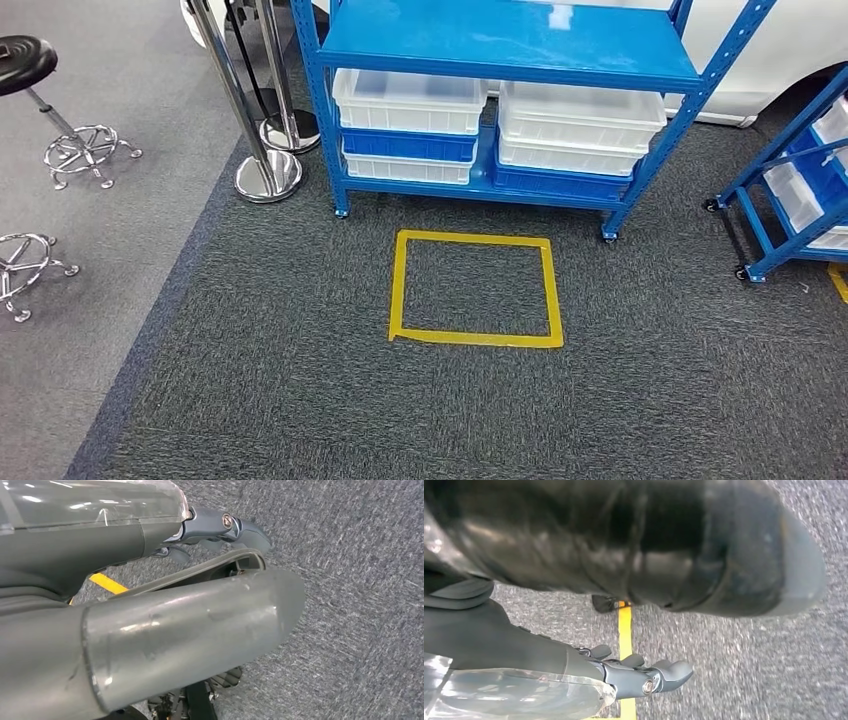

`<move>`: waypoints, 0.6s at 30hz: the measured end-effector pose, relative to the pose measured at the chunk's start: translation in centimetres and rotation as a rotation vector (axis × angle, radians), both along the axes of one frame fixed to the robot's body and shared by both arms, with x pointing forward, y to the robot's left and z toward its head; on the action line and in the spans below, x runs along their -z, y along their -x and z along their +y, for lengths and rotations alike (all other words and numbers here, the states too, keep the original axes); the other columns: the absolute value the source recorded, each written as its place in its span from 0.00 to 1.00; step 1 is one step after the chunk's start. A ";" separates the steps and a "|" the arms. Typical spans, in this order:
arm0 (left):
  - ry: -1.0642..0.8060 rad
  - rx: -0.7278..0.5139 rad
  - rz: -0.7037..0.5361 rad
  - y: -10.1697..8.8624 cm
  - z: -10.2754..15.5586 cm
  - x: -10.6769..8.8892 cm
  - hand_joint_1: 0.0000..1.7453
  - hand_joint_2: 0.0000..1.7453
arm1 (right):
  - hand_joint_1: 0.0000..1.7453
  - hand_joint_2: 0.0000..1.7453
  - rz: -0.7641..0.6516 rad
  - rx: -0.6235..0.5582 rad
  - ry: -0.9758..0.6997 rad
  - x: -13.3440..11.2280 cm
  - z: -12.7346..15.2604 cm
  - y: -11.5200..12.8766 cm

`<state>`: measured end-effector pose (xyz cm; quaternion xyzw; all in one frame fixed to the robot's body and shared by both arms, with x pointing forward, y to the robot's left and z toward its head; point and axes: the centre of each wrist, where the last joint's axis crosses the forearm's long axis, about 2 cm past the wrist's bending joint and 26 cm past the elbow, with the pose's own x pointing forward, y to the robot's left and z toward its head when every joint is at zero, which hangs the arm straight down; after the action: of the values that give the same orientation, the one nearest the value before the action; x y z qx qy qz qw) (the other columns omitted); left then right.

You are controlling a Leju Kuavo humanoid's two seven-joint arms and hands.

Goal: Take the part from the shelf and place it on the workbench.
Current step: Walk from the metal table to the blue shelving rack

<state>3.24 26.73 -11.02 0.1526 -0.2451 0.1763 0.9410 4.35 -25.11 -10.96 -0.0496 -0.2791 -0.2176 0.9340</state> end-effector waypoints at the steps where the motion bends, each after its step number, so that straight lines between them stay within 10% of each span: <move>1: -0.001 0.000 0.000 0.0 0.0 0.0 0.00 0.00 | 0.00 0.00 0.000 0.000 0.000 0.0 0.0 0.0; 18: -0.001 -0.002 0.007 0.0 0.2 0.0 0.00 0.00 | 0.00 0.00 -0.002 -0.004 0.000 0.0 0.0 -0.1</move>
<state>3.29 26.91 -11.02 0.1538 -0.2415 0.1764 0.9418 4.45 -25.08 -10.95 -0.0491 -0.2800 -0.2159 0.9341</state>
